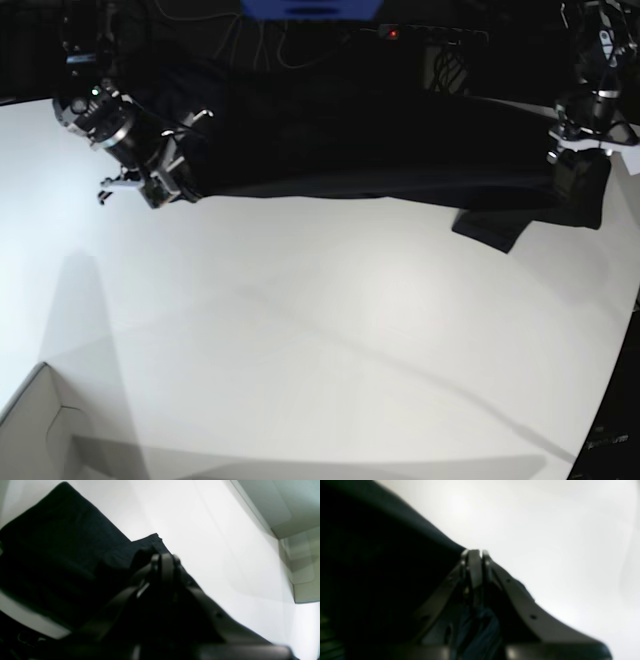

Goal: Layout the t-shirt on the table in an organized manner, then fold the t-shirt properly
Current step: 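Hold the folded shirt with both grippers and lift it off the table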

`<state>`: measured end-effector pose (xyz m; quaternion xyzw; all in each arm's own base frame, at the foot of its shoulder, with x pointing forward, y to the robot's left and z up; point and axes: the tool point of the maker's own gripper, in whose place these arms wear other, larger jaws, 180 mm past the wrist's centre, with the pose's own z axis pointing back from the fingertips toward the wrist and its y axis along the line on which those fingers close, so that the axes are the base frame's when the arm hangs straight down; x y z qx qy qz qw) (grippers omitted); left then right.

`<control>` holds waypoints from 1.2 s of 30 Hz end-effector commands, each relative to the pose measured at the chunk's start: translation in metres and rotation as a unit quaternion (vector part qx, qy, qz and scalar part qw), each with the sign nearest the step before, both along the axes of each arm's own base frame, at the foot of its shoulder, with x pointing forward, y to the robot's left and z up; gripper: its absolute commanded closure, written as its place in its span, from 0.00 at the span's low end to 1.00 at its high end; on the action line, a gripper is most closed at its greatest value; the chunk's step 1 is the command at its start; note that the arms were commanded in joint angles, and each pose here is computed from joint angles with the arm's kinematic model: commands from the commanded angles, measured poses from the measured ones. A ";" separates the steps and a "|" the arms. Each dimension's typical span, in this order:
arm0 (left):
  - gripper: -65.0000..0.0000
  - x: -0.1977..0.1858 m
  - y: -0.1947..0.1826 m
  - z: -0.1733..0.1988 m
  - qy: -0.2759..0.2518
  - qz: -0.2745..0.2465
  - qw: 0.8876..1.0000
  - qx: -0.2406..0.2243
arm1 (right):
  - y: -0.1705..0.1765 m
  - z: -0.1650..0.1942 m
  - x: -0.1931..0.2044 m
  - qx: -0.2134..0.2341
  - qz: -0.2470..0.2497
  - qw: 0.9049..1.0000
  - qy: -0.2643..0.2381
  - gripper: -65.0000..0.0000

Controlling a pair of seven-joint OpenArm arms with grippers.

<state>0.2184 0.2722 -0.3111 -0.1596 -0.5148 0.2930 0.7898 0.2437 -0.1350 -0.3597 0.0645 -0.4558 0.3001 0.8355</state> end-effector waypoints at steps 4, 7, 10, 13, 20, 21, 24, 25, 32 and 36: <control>1.00 0.002 0.002 0.011 -0.018 0.000 1.000 0.007 | 0.009 0.019 -0.013 0.018 -0.001 1.000 -0.022 1.00; 1.00 0.002 0.001 0.010 -0.018 0.000 1.000 0.005 | 0.015 0.022 -0.025 0.025 -0.005 1.000 -0.018 1.00; 1.00 0.002 0.001 0.010 -0.018 -0.001 1.000 0.005 | 0.018 0.017 -0.038 0.029 -0.006 1.000 -0.003 1.00; 1.00 0.002 0.001 0.010 -0.018 -0.001 1.000 0.005 | 0.018 0.009 -0.050 0.029 -0.007 0.999 0.015 1.00; 1.00 0.004 0.000 0.011 -0.020 -0.001 1.000 0.005 | 0.016 0.001 -0.060 0.027 -0.009 0.999 0.034 1.00; 1.00 0.004 0.000 0.011 -0.020 -0.001 1.000 0.004 | 0.015 -0.003 -0.062 0.027 -0.010 0.999 0.040 1.00; 1.00 0.004 0.000 0.011 -0.021 -0.001 1.000 0.003 | 0.010 -0.020 -0.068 0.028 -0.017 0.997 0.064 1.00; 1.00 0.004 0.000 0.012 -0.022 -0.001 1.000 0.004 | 0.007 -0.024 -0.070 0.027 -0.022 0.997 0.070 1.00; 1.00 0.005 0.000 0.012 -0.023 -0.001 1.000 0.003 | -0.009 -0.040 -0.076 0.021 -0.044 0.994 0.094 1.00; 1.00 0.005 -0.001 0.012 -0.023 -0.002 1.000 0.003 | -0.010 -0.042 -0.076 0.019 -0.044 0.994 0.096 0.97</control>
